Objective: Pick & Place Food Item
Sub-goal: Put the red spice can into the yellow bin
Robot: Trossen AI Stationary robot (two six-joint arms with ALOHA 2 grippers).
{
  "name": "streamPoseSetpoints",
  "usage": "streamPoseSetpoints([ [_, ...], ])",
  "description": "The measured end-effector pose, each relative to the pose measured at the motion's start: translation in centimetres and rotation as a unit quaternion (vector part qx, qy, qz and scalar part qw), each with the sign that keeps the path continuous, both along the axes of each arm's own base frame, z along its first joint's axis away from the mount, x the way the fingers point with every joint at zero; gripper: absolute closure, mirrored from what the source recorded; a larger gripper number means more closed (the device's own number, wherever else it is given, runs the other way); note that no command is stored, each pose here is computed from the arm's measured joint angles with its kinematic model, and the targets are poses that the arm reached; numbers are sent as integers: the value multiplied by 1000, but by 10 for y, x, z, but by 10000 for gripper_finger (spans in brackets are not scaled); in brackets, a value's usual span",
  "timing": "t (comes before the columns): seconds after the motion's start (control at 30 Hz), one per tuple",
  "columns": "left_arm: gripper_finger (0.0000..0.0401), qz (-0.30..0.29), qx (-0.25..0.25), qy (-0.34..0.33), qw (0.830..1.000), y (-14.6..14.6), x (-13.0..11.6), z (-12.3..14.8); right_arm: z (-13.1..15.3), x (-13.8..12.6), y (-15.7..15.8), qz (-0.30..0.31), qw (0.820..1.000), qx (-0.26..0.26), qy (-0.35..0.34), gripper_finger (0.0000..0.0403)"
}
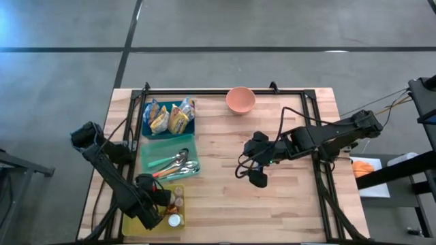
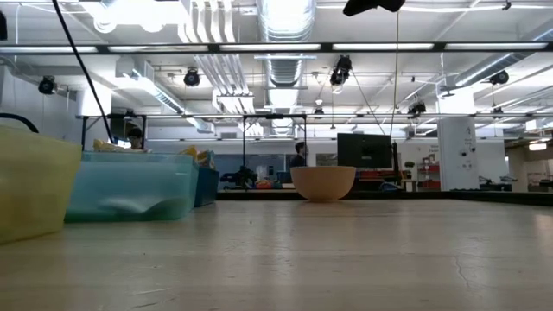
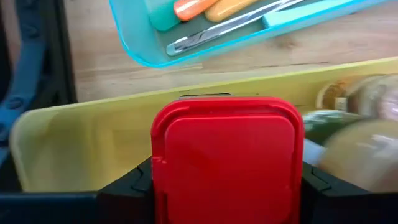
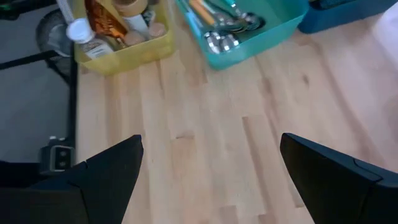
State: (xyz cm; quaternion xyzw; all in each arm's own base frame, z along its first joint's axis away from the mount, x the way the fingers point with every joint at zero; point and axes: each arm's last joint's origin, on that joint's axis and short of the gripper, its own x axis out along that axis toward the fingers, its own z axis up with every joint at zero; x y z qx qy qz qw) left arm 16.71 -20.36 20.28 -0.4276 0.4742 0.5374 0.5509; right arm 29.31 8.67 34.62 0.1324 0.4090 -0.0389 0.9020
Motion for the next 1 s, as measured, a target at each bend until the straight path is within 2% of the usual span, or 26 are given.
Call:
streamPoseSetpoints([
  [0.17,200,-3,-3,-14,1000,4,-4,-19,1,1,1,4,1000,22,-2,30],
  [0.33,200,-17,6,-37,999,5,-10,-24,11,2,2,1,999,33,-21,30],
  [0.6,200,-60,16,-44,997,5,-18,-19,31,1,2,9,998,36,-53,30],
  [0.87,200,-91,6,-59,994,11,-22,-5,34,1,2,9,998,35,-58,30],
  [1.0,200,-150,2,-57,987,15,-24,2,33,1,2,9,998,33,-53,30],
])
